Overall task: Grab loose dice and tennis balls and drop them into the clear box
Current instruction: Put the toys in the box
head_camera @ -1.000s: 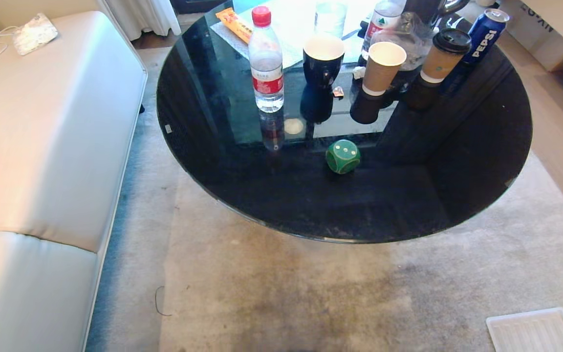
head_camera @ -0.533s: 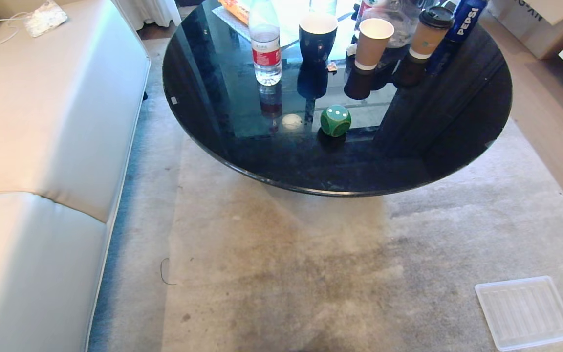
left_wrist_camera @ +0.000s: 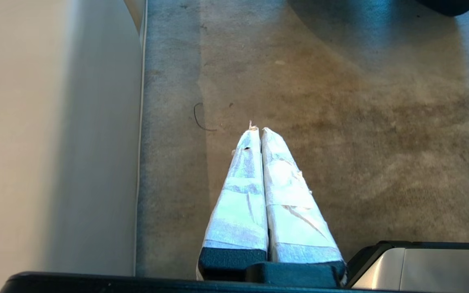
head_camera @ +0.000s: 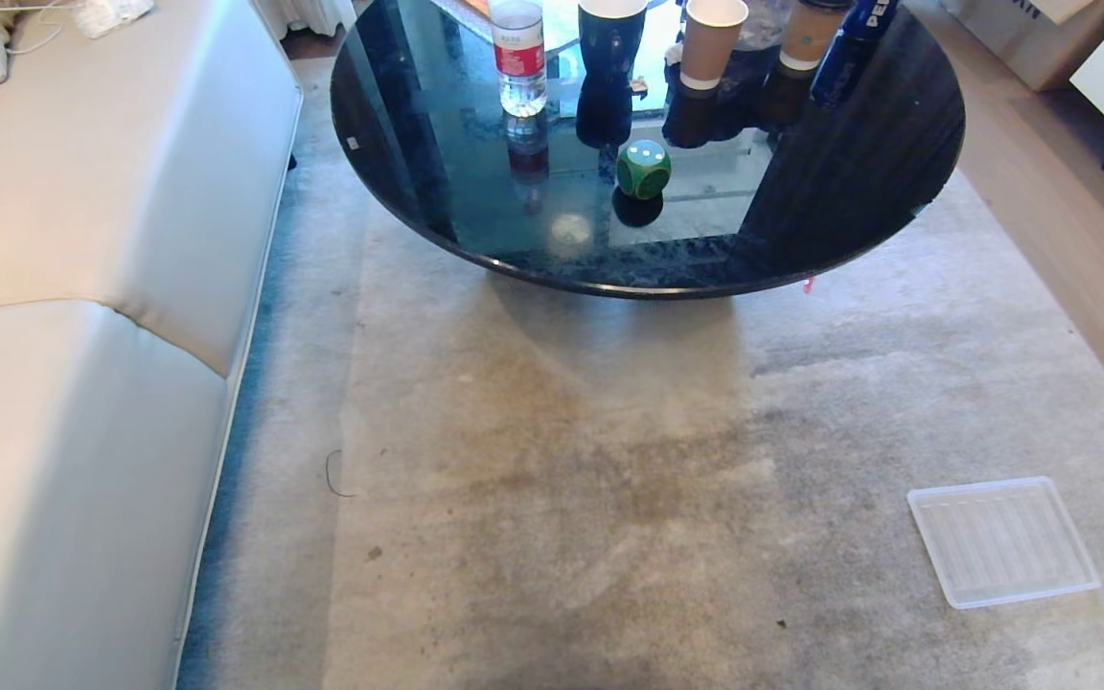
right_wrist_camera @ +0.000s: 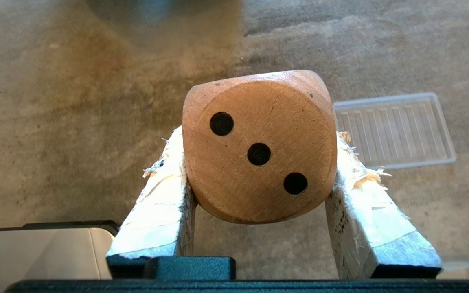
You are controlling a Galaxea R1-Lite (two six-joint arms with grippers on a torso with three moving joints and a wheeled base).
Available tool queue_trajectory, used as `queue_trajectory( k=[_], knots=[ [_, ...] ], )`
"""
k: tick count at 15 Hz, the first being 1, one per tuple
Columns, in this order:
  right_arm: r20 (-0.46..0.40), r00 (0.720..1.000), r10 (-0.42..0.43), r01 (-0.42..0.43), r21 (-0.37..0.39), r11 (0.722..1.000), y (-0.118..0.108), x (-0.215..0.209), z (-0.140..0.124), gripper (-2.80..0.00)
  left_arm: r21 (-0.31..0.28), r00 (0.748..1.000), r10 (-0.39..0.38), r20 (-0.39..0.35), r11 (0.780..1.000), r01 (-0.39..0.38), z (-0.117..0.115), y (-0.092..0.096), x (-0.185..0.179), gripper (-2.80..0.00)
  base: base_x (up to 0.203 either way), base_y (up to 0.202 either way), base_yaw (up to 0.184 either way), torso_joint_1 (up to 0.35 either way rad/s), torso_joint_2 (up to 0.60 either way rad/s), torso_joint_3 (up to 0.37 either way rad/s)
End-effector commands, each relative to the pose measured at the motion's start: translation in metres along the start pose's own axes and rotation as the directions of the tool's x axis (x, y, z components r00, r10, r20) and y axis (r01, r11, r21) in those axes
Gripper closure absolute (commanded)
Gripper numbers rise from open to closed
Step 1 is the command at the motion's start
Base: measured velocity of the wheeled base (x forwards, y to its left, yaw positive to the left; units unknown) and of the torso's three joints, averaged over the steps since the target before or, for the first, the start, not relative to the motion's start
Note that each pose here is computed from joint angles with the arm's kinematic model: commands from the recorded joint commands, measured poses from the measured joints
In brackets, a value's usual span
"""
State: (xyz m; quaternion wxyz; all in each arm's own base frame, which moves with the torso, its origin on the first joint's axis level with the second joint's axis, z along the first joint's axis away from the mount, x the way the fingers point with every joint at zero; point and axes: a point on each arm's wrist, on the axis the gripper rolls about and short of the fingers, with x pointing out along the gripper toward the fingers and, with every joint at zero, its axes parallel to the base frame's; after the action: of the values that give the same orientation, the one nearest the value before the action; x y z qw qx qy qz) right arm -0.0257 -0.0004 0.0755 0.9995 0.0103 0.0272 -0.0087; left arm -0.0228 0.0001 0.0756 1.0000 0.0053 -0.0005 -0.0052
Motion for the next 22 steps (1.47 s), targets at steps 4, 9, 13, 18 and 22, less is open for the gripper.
queue_trajectory(
  k=[4, 9, 13, 18, 22],
  knots=[
    [0.001, 1.0, 0.0, 0.0, 0.0, 1.0, 0.0, -0.0001, -0.0001, 0.0, -0.001, 1.0, 0.0, 0.001, 1.0, 0.0, 0.0001, 0.0, 0.0, 0.0, -0.184, 0.0, -0.001, 0.003, 0.0, 0.003],
    [0.0, 1.0, 0.0, 0.0, 0.0, 1.0, 0.0, -0.0001, -0.0001, 0.0, -0.004, 1.0, 0.001, 0.001, 1.0, -0.001, 0.0001, 0.0, 0.0, 0.0, -0.183, 0.0, 0.0, 0.003, 0.0, 0.0],
    [0.001, 1.0, 0.0, 0.0, 0.0, 1.0, 0.0, -0.0001, -0.0001, 0.0, -0.007, 1.0, 0.001, 0.001, 1.0, -0.001, 0.0001, 0.0, 0.0, 0.0, -0.184, 0.0, 0.001, 0.004, 0.0, 0.003],
    [0.001, 1.0, 0.0, 0.0, 0.0, 1.0, 0.0, -0.0001, -0.0001, 0.0, -0.003, 1.0, -0.002, 0.001, 1.0, 0.002, 0.0001, 0.0, 0.0, 0.0, -0.167, 0.0, -0.001, 0.002, 0.0, 0.003],
    [-0.001, 1.0, 0.0, 0.0, 0.0, 1.0, 0.0, 0.0, 0.0, 0.0, -0.006, 1.0, 0.0, 0.001, 1.0, 0.0, 0.0001, 0.0, 0.0, 0.0, 0.0, 0.0, 0.0, 0.0, 0.0, 0.0]
  ],
)
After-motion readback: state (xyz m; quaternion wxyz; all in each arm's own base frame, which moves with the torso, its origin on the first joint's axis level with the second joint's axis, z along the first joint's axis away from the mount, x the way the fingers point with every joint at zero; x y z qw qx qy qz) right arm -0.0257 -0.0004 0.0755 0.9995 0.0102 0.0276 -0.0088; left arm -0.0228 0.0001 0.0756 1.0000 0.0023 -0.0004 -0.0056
